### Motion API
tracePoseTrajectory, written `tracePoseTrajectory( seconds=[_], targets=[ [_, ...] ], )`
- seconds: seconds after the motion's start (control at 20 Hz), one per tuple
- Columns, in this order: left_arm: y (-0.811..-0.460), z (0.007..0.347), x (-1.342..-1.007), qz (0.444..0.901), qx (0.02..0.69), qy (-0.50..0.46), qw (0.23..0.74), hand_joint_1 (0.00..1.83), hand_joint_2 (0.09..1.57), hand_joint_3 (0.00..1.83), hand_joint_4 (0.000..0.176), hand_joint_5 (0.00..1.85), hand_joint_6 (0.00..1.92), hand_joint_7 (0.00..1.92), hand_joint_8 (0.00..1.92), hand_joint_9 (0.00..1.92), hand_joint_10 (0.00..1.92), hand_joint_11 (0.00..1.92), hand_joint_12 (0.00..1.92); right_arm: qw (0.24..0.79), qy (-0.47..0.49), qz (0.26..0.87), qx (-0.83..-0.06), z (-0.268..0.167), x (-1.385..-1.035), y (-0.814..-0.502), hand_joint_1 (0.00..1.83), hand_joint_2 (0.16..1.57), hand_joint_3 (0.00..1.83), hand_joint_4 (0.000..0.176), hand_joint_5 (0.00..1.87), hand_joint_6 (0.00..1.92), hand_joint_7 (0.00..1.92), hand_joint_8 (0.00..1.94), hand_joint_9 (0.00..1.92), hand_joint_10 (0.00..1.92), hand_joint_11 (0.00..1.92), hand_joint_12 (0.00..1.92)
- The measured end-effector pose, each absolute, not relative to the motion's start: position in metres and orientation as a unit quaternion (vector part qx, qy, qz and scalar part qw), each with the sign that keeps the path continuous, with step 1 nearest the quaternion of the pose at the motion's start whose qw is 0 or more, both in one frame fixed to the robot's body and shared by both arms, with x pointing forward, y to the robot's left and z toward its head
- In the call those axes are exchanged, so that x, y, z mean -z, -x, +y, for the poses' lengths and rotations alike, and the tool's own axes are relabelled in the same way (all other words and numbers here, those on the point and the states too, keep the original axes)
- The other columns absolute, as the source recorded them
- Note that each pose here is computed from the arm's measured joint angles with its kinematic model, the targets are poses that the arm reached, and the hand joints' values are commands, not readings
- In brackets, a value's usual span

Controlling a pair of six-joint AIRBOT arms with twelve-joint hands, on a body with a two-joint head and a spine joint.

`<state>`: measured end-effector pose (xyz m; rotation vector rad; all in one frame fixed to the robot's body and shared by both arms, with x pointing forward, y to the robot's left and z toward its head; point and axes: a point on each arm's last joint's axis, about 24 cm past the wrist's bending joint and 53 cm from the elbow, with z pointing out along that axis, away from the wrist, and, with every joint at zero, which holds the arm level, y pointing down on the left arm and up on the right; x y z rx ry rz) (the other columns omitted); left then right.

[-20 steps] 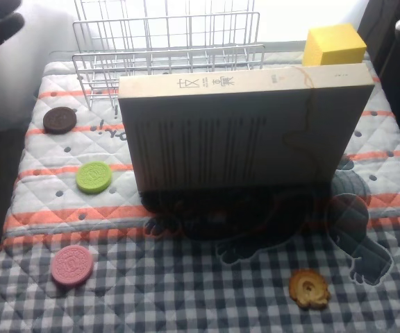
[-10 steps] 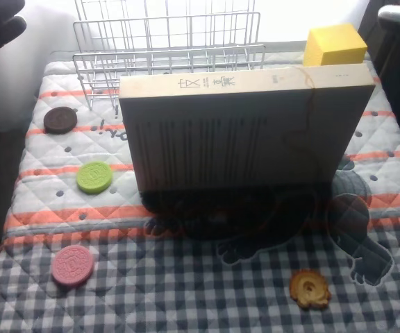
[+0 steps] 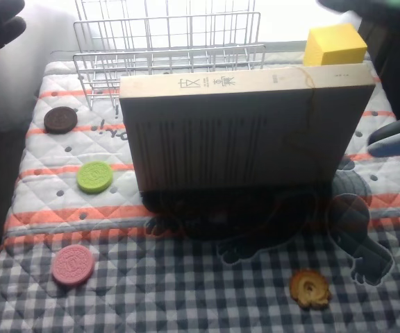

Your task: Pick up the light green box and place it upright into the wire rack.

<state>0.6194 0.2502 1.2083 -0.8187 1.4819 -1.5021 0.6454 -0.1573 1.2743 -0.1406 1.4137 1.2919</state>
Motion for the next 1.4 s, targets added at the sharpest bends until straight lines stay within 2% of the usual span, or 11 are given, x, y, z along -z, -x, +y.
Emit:
tracePoseTrajectory(
  seconds=[0.15,0.35,0.45,0.6,0.7,0.75,0.85,1.0,1.25,1.3,1.4],
  targets=[
    [-0.619,0.250,-1.208,0.593,0.600,0.328,0.425,0.43,1.14,0.00,0.140,0.46,0.00,0.41,0.00,0.42,0.00,0.00,0.75,0.555,0.067,0.618,-0.552,-0.145,-1.270,-0.656,0.59,0.80,0.00,0.176,0.00,0.00,0.00,0.00,0.01,0.00,0.16,0.07],
    [-0.620,0.250,-1.206,0.596,0.598,0.328,0.424,0.45,1.14,0.00,0.134,0.47,0.00,0.41,0.00,0.44,0.01,0.00,0.71,0.556,0.081,0.610,-0.559,-0.134,-1.287,-0.663,0.62,0.82,0.01,0.176,0.00,0.00,0.00,0.00,0.00,0.00,0.15,0.07],
    [-0.620,0.250,-1.204,0.599,0.595,0.328,0.423,0.48,1.14,0.00,0.141,0.45,0.00,0.42,0.00,0.45,0.00,0.00,0.82,0.537,0.087,0.621,-0.564,-0.126,-1.282,-0.667,0.65,0.77,0.00,0.176,0.00,0.00,0.00,0.00,0.00,0.00,0.09,0.05],
    [-0.622,0.253,-1.205,0.598,0.594,0.329,0.425,0.53,1.14,0.00,0.133,0.45,0.00,0.42,0.00,0.47,0.01,0.00,0.85,0.537,0.098,0.628,-0.555,-0.122,-1.282,-0.668,0.66,0.76,0.00,0.176,0.00,0.00,0.00,0.00,0.00,0.00,0.03,0.03],
    [-0.622,0.252,-1.204,0.599,0.593,0.330,0.425,0.52,1.13,0.00,0.140,0.45,0.00,0.44,0.00,0.49,0.01,0.00,0.88,0.538,0.106,0.627,-0.554,-0.113,-1.285,-0.672,0.66,0.78,0.00,0.176,0.00,0.00,0.00,0.00,0.00,0.00,0.11,0.07],
    [-0.622,0.251,-1.202,0.600,0.594,0.330,0.423,0.54,1.14,0.00,0.128,0.45,0.00,0.43,0.00,0.47,0.00,0.00,0.86,0.536,0.110,0.627,-0.555,-0.107,-1.284,-0.672,0.61,0.78,0.00,0.176,0.00,0.00,0.00,0.00,0.02,0.01,0.20,0.12],
    [-0.621,0.249,-1.200,0.601,0.595,0.330,0.420,0.54,1.14,0.00,0.132,0.45,0.00,0.42,0.00,0.47,0.00,0.00,0.85,0.527,0.116,0.629,-0.560,-0.098,-1.281,-0.670,0.60,0.77,0.00,0.176,0.00,0.00,0.00,0.00,0.02,0.01,0.23,0.13],
    [-0.622,0.250,-1.200,0.600,0.594,0.332,0.420,0.55,1.13,0.00,0.123,0.47,0.00,0.39,0.00,0.47,0.00,0.00,0.88,0.504,0.127,0.642,-0.564,-0.082,-1.267,-0.671,0.67,0.80,0.01,0.176,0.00,0.00,0.00,0.00,0.01,0.00,0.01,0.38],
    [-0.622,0.250,-1.200,0.601,0.594,0.331,0.421,0.51,1.15,0.00,0.121,0.45,0.00,0.40,0.00,0.45,0.00,0.00,0.93,0.499,0.114,0.653,-0.559,-0.077,-1.259,-0.683,0.61,0.83,0.01,0.176,0.01,0.00,0.09,0.00,0.06,0.00,0.00,0.34],
    [-0.622,0.250,-1.200,0.601,0.594,0.331,0.421,0.53,1.15,0.00,0.118,0.46,0.00,0.39,0.00,0.44,0.00,0.00,0.93,0.497,0.114,0.655,-0.557,-0.076,-1.257,-0.684,0.62,0.85,0.00,0.176,0.02,0.00,0.10,0.00,0.08,0.00,0.00,0.47],
    [-0.622,0.250,-1.200,0.600,0.594,0.331,0.421,0.52,1.14,0.00,0.120,0.46,0.00,0.40,0.00,0.45,0.00,0.00,1.01,0.492,0.110,0.658,-0.559,-0.075,-1.254,-0.683,0.64,0.84,0.00,0.176,0.06,0.00,0.21,0.00,0.21,0.01,0.00,0.94]
  ],
)
